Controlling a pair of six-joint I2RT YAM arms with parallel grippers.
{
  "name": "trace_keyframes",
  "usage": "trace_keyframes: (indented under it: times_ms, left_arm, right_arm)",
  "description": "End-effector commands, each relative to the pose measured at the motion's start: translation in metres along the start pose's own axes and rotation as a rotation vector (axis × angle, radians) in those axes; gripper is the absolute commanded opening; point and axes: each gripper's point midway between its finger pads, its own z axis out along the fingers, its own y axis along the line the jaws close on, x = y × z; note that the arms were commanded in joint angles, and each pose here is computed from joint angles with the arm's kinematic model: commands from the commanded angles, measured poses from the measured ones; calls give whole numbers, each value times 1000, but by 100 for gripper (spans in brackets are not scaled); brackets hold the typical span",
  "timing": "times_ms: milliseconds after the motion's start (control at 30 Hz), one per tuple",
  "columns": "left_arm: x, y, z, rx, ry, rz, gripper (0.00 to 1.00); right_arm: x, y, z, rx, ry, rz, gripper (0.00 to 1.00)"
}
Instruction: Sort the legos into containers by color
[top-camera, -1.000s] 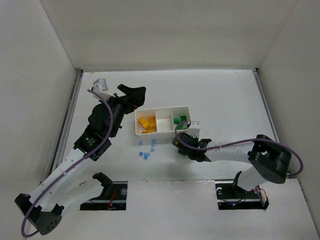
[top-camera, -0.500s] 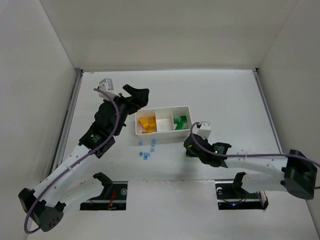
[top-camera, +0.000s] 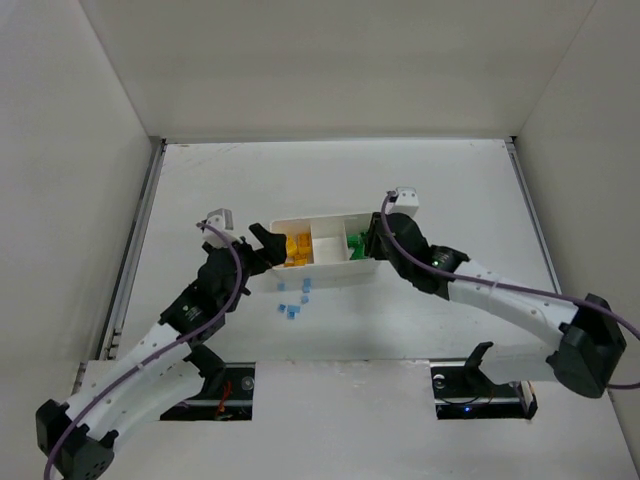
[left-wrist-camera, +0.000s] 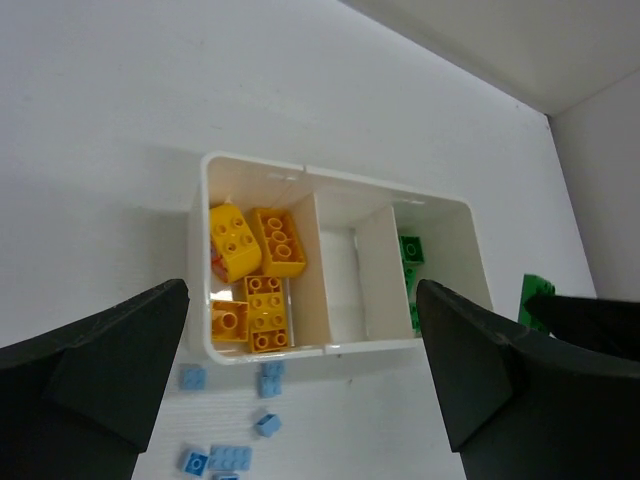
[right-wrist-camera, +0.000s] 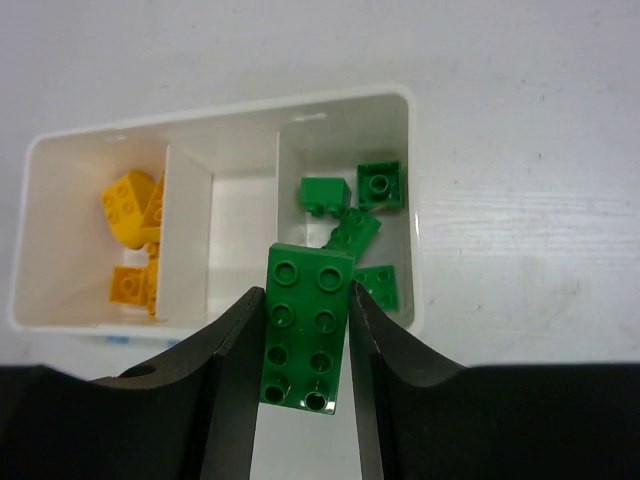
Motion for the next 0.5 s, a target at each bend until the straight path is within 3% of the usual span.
trace_keyframes:
  times_ms: [0, 133, 200, 267, 367, 467]
  left_arm:
    - [-6, 17, -15, -31, -62, 52, 100]
    - [24, 36, -28, -56, 11, 98, 100]
    - [39, 43, -31, -71, 52, 114, 78]
    - [56, 50, -34, -96, 98, 121, 54]
    - [81, 58, -37, -124, 162, 131, 44]
    - [102, 60, -37, -150, 216, 159, 41]
  right_arm:
    - [-32, 24, 26, -71, -74, -75, 21]
    - [-35, 22, 52, -52, -73, -101, 24]
    - [-35, 25, 60, -59, -67, -106, 27]
    - [-38, 26, 63, -56, -73, -108, 41]
    - [-45, 24, 58, -47, -97, -101, 61]
    - [-42, 30, 44, -68, -110, -113, 68]
